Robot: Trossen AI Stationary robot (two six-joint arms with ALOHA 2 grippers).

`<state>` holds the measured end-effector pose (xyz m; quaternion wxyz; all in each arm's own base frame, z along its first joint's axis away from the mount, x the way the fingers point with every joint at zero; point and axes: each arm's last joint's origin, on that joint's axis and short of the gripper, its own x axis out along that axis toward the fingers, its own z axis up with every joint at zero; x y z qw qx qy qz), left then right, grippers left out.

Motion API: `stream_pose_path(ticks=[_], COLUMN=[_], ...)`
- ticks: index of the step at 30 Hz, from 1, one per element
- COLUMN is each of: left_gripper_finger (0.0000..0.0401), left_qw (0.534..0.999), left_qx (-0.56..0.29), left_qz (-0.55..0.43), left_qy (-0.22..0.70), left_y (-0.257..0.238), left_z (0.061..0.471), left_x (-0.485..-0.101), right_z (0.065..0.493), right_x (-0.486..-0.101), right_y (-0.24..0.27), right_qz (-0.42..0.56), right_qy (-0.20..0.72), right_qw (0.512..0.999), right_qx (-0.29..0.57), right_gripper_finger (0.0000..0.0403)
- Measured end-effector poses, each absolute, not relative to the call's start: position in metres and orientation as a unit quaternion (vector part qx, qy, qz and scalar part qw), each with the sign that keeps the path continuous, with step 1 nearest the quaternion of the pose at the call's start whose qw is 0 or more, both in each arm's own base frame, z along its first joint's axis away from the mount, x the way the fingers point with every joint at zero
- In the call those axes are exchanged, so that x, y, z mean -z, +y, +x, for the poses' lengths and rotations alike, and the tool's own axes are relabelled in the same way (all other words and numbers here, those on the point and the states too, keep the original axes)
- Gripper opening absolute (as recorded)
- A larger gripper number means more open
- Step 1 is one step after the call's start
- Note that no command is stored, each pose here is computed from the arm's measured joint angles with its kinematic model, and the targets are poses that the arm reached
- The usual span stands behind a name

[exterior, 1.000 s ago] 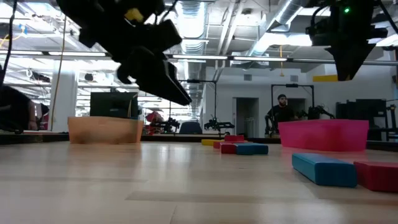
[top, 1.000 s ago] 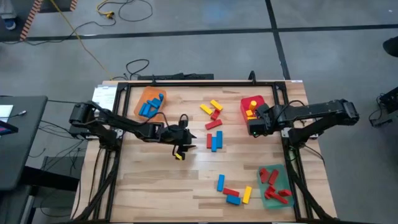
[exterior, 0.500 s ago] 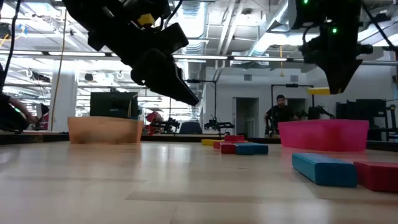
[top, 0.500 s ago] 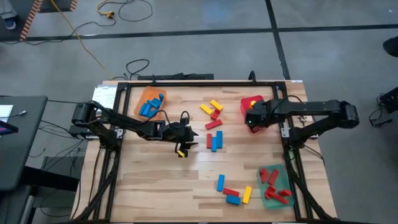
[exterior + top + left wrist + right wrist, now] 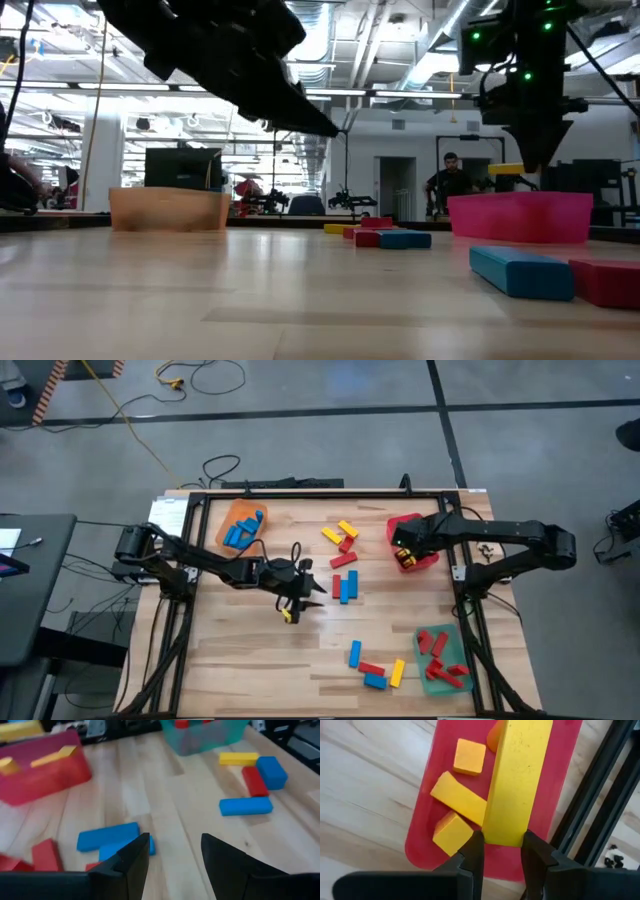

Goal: Sort blocks
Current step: Put the yellow rectangle block into the red bin, then put the red rectangle block into the green bin

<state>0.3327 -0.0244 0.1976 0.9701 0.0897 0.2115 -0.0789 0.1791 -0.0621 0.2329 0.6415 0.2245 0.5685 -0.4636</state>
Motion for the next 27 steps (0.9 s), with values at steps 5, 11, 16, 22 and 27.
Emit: stream_pose_path(ticks=[5, 11, 16, 22, 27], left_gripper_finger=[0.0174, 0.0174, 0.0174, 0.0174, 0.0174], left_qw=[0.972, 0.972, 0.973, 0.974, 0.976], left_qx=[0.095, 0.094, 0.093, 0.093, 0.092], left_qz=[0.097, 0.090, 0.086, 0.086, 0.087], left_qy=[0.193, 0.194, 0.191, 0.187, 0.180], left_y=[-0.0294, -0.0299, -0.0299, -0.0302, -0.0304], left_z=[0.3336, 0.3335, 0.3338, 0.3340, 0.3346], left_x=[-0.2005, -0.2004, -0.2010, -0.2018, -0.2032], right_z=[0.1779, 0.1775, 0.1774, 0.1791, 0.1837], right_x=[-0.2327, -0.2326, -0.2326, -0.2326, -0.2327], right_y=[-0.0652, -0.0657, -0.0657, -0.0644, -0.0564], right_qz=[0.228, 0.228, 0.228, 0.227, 0.216], right_qy=[0.575, 0.575, 0.575, 0.572, 0.569], right_qw=[0.639, 0.638, 0.637, 0.643, 0.660], right_qx=[0.458, 0.458, 0.459, 0.456, 0.440], right_gripper_finger=[0.0122, 0.0168, 0.0196, 0.0209, 0.0209])
